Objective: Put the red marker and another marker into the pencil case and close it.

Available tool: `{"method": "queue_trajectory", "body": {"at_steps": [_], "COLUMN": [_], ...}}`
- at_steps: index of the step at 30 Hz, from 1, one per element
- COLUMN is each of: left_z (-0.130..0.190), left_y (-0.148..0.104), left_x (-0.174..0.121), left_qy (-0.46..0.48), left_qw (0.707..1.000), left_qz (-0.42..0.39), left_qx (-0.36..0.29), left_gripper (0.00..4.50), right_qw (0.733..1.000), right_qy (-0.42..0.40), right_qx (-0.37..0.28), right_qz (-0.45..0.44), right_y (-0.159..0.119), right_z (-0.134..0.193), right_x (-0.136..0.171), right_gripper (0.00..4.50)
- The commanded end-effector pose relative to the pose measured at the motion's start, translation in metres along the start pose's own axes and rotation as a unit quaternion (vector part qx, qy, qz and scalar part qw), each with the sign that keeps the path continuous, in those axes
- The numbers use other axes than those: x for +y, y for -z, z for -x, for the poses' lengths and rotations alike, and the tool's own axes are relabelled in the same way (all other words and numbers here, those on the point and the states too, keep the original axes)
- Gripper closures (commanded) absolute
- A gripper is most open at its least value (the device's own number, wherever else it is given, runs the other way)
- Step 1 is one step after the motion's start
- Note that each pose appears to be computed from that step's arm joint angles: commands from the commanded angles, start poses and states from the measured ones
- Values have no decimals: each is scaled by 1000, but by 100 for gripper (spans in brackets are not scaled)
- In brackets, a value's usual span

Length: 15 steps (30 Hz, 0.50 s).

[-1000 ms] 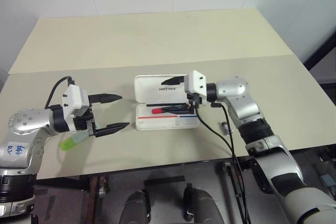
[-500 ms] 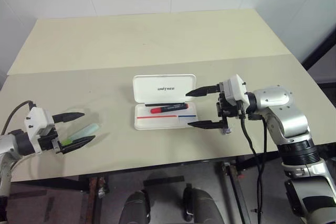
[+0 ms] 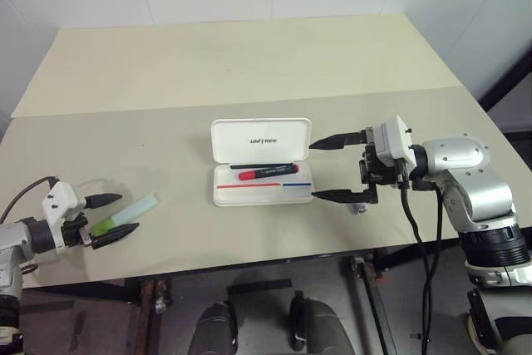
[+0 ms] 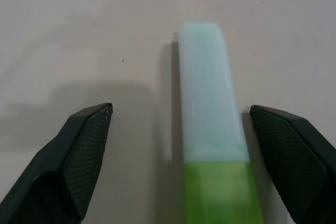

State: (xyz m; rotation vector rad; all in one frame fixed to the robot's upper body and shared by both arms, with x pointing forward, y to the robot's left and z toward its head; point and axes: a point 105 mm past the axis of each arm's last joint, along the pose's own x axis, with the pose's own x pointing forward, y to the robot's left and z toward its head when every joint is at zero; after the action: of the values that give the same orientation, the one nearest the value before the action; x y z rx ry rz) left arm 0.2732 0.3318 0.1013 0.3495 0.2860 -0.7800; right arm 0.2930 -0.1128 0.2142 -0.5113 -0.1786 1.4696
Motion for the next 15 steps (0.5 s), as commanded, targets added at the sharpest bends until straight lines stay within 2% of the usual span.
{"method": "queue_trajectory", "body": {"at_steps": [1,2,5,11,14,15], "left_z": [-3,-3,-5,-9,-15,-18], "left_y": [15,18,23,23,14,7], "left_x": [-3,-2,-4,-10,-17,-19], "left_qy": [6,0,0,13,30,35], "left_qw": [1000,999,999,999,999,999], "left_qz": [23,21,32,37,25,17], "left_qx": [20,25,25,16,2,-9], "left_gripper": [0,0,64,247,338,337], "right_qw": [1000,1000,999,999,999,999], "right_qy": [-17,-24,-40,-44,-45,-43], "right_qx": [-7,-8,-13,-14,-10,-9], "right_qz": [18,16,14,14,15,15], "right_y": [-12,-13,-15,-15,-13,-12], "right_z": [7,7,6,6,7,7], "right_x": [9,12,19,22,22,21], "right_gripper": [4,4,0,0,0,0]}}
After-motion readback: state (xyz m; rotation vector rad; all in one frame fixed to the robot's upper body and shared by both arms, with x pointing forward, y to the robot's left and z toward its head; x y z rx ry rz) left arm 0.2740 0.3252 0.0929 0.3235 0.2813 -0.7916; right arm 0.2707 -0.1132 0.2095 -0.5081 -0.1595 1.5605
